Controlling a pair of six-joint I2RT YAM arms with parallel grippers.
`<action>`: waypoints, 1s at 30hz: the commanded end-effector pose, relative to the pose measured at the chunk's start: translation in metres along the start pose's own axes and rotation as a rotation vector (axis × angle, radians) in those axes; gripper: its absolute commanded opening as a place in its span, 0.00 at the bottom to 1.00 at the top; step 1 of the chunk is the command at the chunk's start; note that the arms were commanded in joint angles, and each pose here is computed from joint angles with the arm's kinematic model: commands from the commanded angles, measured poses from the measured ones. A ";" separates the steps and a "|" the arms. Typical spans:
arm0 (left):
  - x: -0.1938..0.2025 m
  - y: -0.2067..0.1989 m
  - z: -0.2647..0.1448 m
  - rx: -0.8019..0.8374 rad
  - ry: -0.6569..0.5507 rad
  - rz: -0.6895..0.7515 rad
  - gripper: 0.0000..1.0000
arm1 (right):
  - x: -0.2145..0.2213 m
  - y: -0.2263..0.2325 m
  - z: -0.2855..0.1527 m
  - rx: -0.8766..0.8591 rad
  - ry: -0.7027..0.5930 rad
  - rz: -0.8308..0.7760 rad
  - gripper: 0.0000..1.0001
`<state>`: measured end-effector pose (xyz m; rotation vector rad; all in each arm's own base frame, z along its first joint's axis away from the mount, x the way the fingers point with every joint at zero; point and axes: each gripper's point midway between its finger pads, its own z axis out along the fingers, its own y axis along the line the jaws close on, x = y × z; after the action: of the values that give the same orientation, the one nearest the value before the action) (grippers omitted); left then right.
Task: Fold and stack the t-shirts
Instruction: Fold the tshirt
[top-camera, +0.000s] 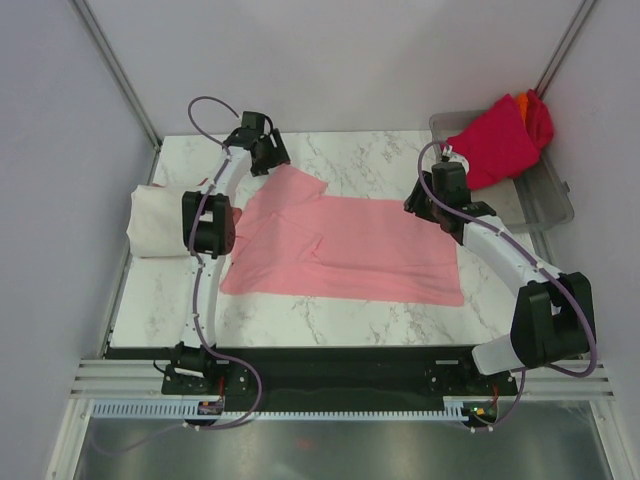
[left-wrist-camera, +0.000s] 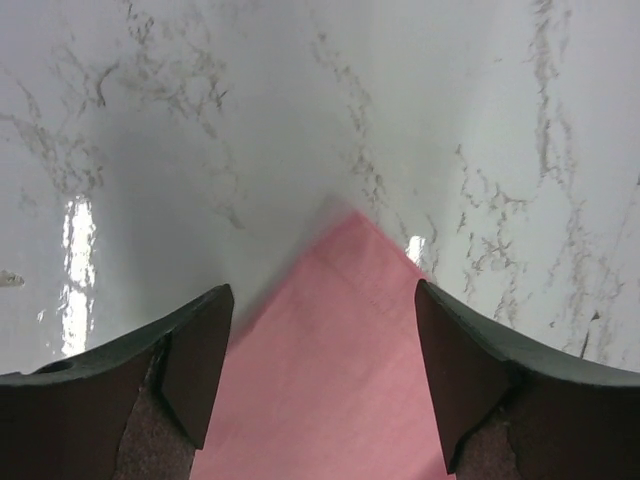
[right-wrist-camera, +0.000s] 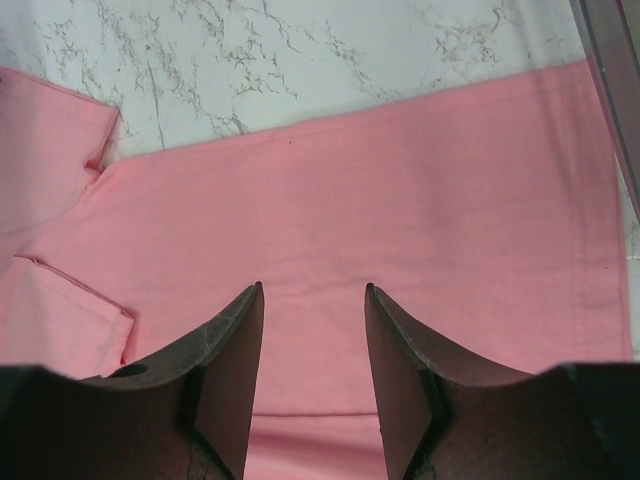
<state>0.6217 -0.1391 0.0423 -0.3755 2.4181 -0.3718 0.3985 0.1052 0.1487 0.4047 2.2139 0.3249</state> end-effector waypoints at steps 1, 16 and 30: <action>0.015 0.006 0.007 -0.006 0.058 0.001 0.81 | -0.006 0.003 -0.004 -0.032 -0.015 -0.005 0.52; 0.029 -0.001 -0.006 0.069 0.127 0.030 0.37 | 0.003 -0.017 0.005 -0.002 0.033 0.025 0.51; 0.002 0.061 -0.035 -0.077 0.033 -0.056 0.02 | 0.001 -0.041 0.038 0.154 0.077 -0.027 0.52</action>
<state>0.5869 -0.1039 0.0265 -0.4370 2.5099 -0.4234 0.4041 0.0824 0.1025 0.4553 2.3482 0.2424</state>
